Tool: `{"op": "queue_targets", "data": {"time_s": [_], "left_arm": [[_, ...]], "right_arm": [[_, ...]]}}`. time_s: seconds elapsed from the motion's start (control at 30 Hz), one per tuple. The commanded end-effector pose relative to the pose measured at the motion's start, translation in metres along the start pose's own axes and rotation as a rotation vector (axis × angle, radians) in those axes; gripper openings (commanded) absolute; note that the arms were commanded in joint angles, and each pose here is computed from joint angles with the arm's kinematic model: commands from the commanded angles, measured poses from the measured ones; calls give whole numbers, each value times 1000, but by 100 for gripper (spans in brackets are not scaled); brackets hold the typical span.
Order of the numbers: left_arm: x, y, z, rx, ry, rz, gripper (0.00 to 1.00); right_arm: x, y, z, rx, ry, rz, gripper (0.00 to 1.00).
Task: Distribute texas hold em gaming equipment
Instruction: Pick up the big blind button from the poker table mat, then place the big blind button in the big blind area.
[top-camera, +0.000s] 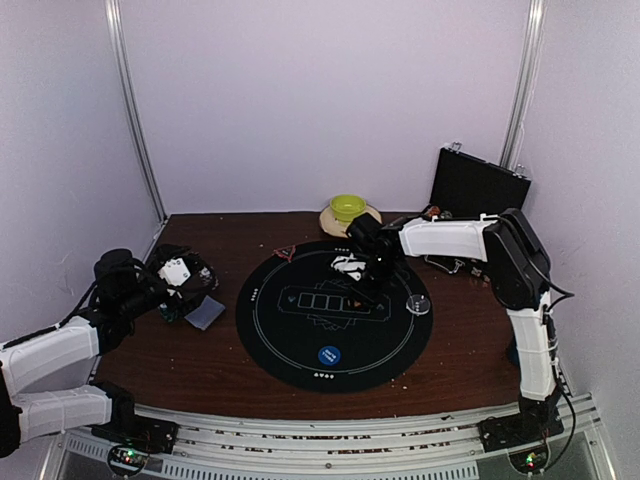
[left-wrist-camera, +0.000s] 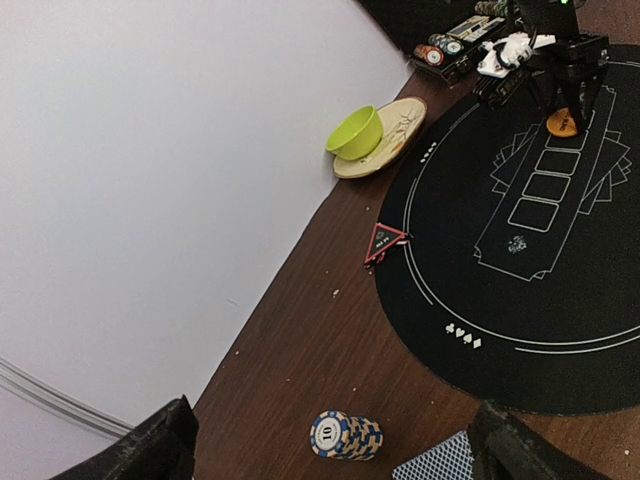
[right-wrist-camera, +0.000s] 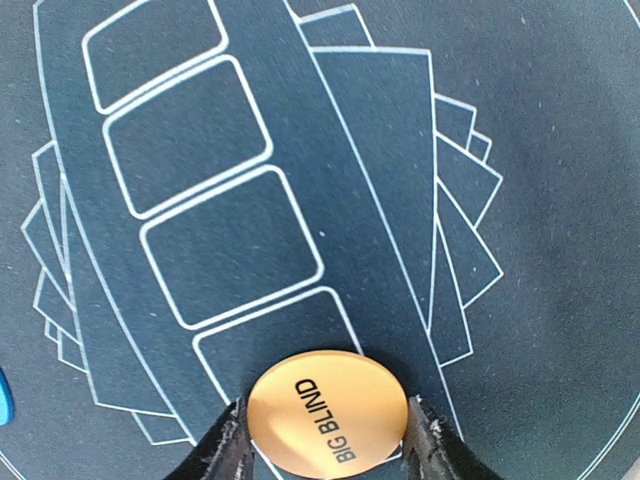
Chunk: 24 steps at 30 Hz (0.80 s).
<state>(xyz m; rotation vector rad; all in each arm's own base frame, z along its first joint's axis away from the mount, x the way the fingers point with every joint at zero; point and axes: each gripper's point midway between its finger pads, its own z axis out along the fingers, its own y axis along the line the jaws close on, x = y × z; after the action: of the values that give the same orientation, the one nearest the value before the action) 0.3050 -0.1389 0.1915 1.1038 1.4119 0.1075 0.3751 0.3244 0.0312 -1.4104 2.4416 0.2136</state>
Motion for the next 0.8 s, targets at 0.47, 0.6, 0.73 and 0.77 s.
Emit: {"op": "queue_targets", "data": {"time_s": [0.47,0.6,0.73,0.77], "left_arm": [[2,0,-1,-7,0,13,98],[3,0,0,-7,1,15,98],[5,-1,1,-5,7,15,98],[5,-1,1,-4,9,15,98]], "right_arm": [[-94,-75,-47,285,-228,48,48],[-109,-94,-44,323,-261,66,47],[-114,-106,-32,343,-271,81,47],[-114,-109,-28,347,-274,87,47]]}}
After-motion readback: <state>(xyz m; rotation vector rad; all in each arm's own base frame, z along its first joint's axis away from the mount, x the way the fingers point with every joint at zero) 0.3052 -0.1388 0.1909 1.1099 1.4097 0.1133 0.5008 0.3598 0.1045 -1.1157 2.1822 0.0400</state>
